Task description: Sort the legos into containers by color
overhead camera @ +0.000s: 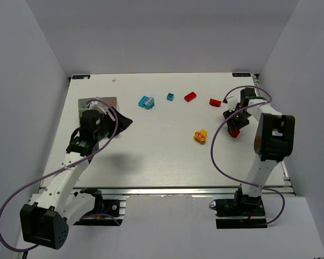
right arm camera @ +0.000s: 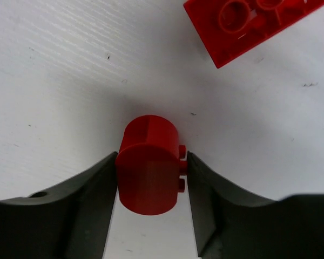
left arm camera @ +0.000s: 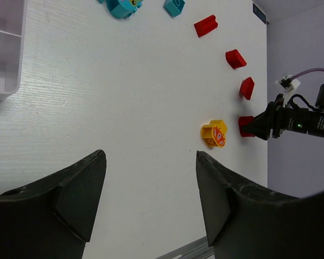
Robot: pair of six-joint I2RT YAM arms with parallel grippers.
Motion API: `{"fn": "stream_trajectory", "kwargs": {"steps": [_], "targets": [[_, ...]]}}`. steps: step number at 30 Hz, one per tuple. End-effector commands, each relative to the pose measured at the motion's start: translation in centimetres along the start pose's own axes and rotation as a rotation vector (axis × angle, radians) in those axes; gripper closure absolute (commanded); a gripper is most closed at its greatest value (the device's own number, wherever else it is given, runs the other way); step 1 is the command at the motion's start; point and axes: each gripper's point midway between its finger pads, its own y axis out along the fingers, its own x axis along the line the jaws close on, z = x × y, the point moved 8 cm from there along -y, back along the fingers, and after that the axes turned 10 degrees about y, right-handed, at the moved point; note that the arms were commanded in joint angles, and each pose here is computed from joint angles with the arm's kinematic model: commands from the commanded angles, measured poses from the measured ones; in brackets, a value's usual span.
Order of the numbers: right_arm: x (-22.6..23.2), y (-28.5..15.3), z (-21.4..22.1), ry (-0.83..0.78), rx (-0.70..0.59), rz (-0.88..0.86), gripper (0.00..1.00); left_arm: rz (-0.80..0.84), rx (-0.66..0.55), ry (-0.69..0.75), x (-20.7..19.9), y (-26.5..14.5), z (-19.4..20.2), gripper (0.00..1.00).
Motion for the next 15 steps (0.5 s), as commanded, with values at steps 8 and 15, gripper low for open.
{"fn": "stream_trajectory", "kwargs": {"steps": [8,15], "targets": [[0.6,-4.0,-2.3,-0.109,-0.174,-0.013,0.89,0.064,-0.003,-0.024,-0.8,-0.9,0.3,0.23],[11.0,-10.6,-4.1,-0.657,-0.540,-0.497,1.00,0.307,0.060,-0.037,-3.7,0.4,0.8,0.23]]}}
